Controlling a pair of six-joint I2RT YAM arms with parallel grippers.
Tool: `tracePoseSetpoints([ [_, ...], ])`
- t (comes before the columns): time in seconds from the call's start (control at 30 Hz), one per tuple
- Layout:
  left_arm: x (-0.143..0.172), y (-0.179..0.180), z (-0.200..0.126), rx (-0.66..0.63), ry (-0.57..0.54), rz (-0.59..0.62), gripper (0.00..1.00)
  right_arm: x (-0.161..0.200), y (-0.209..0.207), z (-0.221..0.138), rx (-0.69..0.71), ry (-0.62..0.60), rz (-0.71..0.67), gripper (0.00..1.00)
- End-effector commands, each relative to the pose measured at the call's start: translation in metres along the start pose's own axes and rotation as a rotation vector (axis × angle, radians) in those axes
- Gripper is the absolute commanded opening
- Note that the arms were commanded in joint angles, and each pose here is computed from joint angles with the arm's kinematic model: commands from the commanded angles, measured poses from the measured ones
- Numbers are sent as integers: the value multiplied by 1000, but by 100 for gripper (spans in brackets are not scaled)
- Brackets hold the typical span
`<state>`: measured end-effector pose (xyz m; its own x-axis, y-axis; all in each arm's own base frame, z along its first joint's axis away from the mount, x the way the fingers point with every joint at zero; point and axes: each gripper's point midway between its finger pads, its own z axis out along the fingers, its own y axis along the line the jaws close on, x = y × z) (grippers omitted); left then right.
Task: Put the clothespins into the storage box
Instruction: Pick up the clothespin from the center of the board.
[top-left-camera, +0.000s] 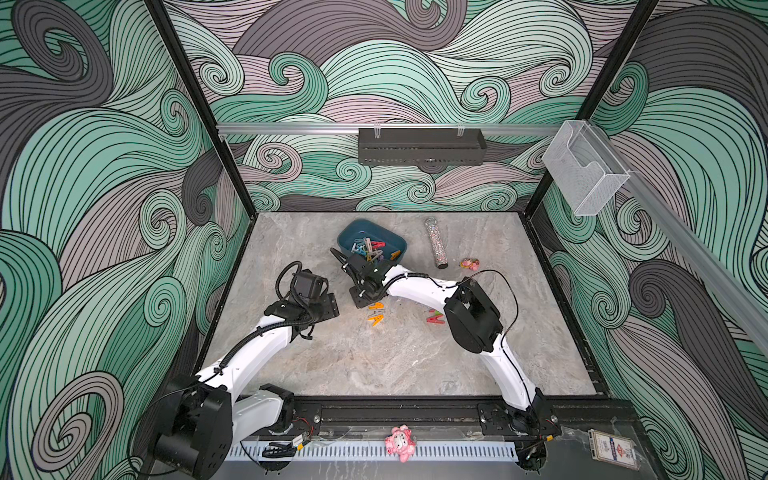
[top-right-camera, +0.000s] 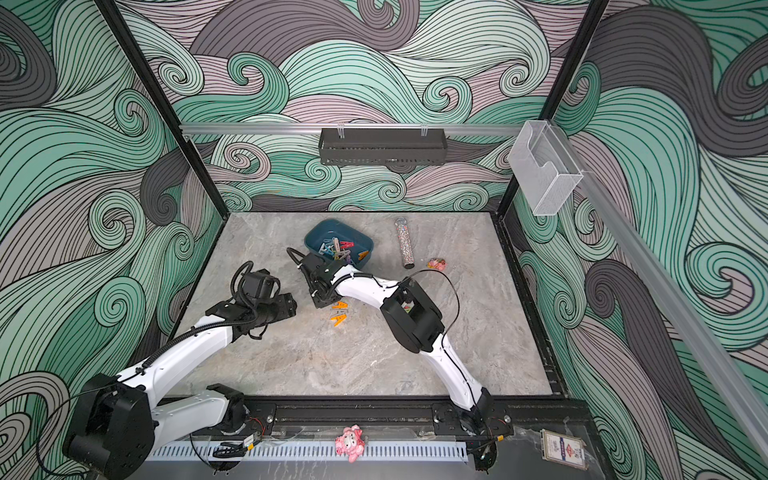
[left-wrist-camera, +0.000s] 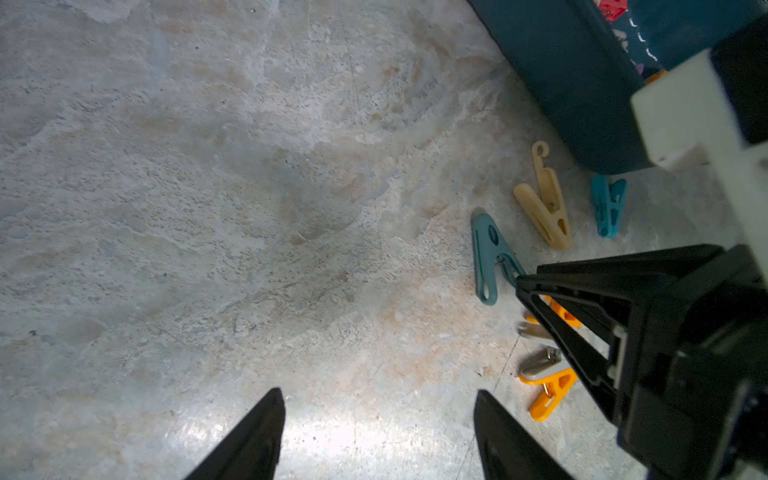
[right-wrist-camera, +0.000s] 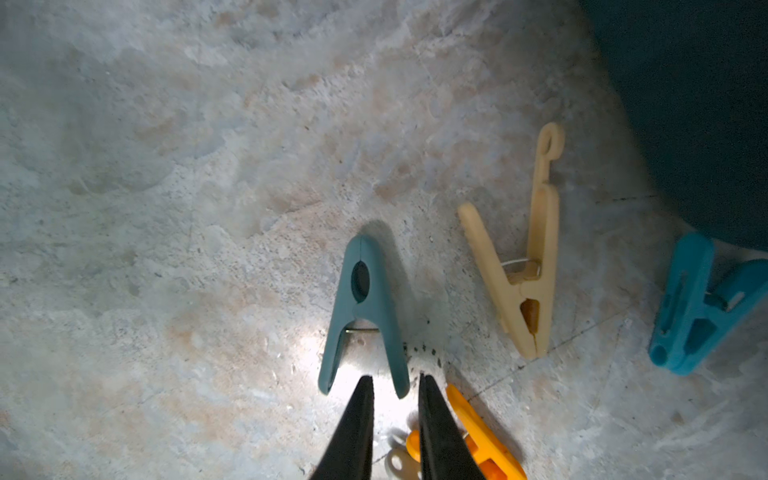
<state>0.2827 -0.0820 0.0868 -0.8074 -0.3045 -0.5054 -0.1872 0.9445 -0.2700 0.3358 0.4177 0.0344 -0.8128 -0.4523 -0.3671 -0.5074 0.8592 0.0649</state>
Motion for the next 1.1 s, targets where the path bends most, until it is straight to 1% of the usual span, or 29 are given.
tracePoseSetpoints([
  [0.0, -7, -5, -3, 26, -20, 8, 74, 1, -4, 13, 4, 19, 30, 22],
  [0.27, -11, -5, -8, 30, -54, -2, 76, 3, -7, 24, 12, 35, 20, 21],
  [0.37, -14, -6, -9, 37, -66, -1, 77, 3, -7, 23, 13, 33, 19, 13],
  [0.43, -15, -10, -9, 53, -71, 21, 77, 0, -7, 17, 12, 20, 20, 7],
  [0.5, -18, -15, -10, 73, -81, 53, 76, -6, -7, 6, 12, -1, 16, 5],
  [0.57, -21, -24, -12, 103, -106, 119, 75, -14, -9, -10, 11, -32, 6, 4],
  [0.67, -24, -45, -18, 146, -142, 272, 75, -24, -18, -34, 2, -72, 7, 4],
  [0.73, -23, -60, -19, 162, -148, 382, 75, -29, -29, -49, -9, -88, 29, 3],
  [0.8, -21, -73, -19, 176, -145, 462, 75, -30, -41, -58, -22, -91, 57, 3],
  [0.87, -20, -85, -16, 196, -149, 516, 75, -32, -54, -66, -29, -95, 85, 3],
  [0.97, -17, -107, -10, 261, -134, 587, 75, -36, -74, -74, -23, -101, 117, 3],
  [1.07, -10, -130, -6, 332, -91, 660, 75, -44, -96, -76, 15, -102, 145, 3],
])
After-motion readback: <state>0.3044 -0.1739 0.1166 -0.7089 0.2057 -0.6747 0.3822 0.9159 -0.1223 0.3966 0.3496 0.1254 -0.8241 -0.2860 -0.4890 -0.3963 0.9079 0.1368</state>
